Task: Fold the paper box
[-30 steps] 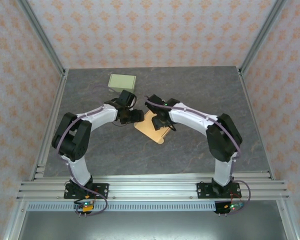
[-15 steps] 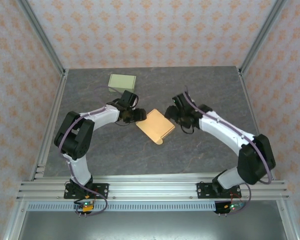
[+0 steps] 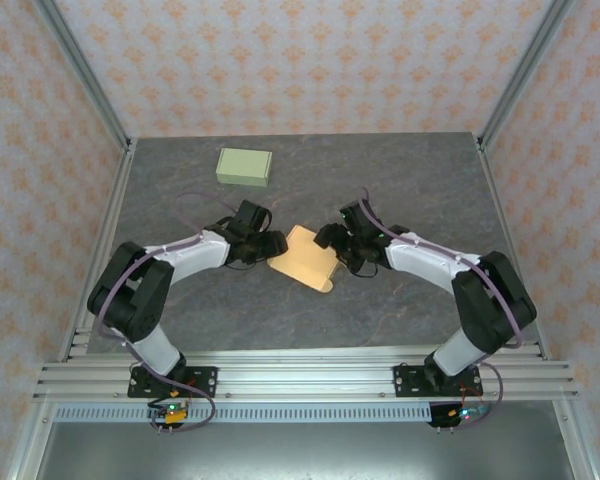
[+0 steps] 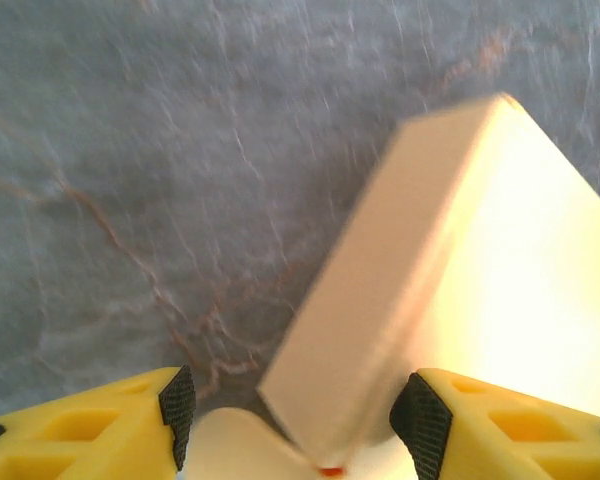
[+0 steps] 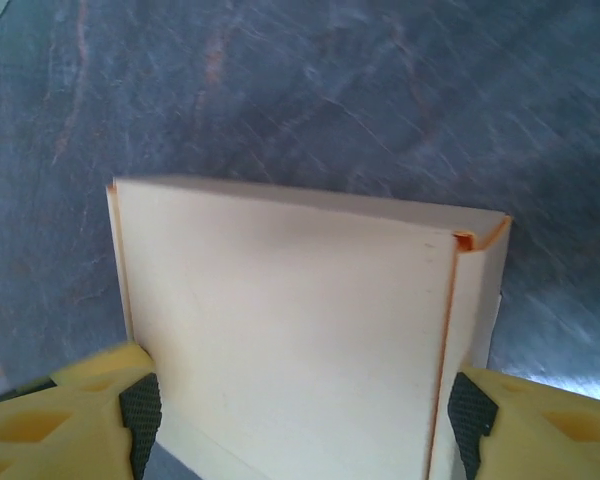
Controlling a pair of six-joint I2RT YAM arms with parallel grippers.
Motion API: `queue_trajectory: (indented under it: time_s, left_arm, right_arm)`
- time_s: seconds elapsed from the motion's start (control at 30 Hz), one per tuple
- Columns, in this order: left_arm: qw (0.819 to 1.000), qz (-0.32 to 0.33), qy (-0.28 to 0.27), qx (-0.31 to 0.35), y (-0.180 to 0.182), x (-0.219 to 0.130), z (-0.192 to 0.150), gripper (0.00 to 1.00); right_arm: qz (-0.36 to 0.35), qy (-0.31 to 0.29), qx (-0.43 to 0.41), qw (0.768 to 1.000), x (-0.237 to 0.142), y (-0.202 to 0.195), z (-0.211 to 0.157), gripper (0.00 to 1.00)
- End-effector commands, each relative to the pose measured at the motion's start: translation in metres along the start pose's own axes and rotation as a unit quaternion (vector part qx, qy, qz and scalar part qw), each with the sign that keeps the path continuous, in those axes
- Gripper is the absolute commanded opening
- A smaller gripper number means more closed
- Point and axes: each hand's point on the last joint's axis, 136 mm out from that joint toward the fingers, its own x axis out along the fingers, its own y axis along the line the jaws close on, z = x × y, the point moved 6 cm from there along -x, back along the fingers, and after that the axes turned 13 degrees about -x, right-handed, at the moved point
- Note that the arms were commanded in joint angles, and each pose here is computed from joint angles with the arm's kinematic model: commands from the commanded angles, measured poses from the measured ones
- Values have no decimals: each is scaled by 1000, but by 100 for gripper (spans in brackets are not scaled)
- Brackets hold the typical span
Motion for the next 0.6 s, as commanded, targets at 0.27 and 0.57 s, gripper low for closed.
queue_trajectory:
  time_s: [0.27, 0.57]
  left_arm:
    - [999, 26, 36, 2, -4, -1, -44, 62]
    - [999, 32, 38, 1, -10, -22, -40, 63]
  right_arm:
    - [-8, -33, -136, 990, 27, 9, 54, 75]
    - [-57, -37, -118, 991, -28, -33, 55, 75]
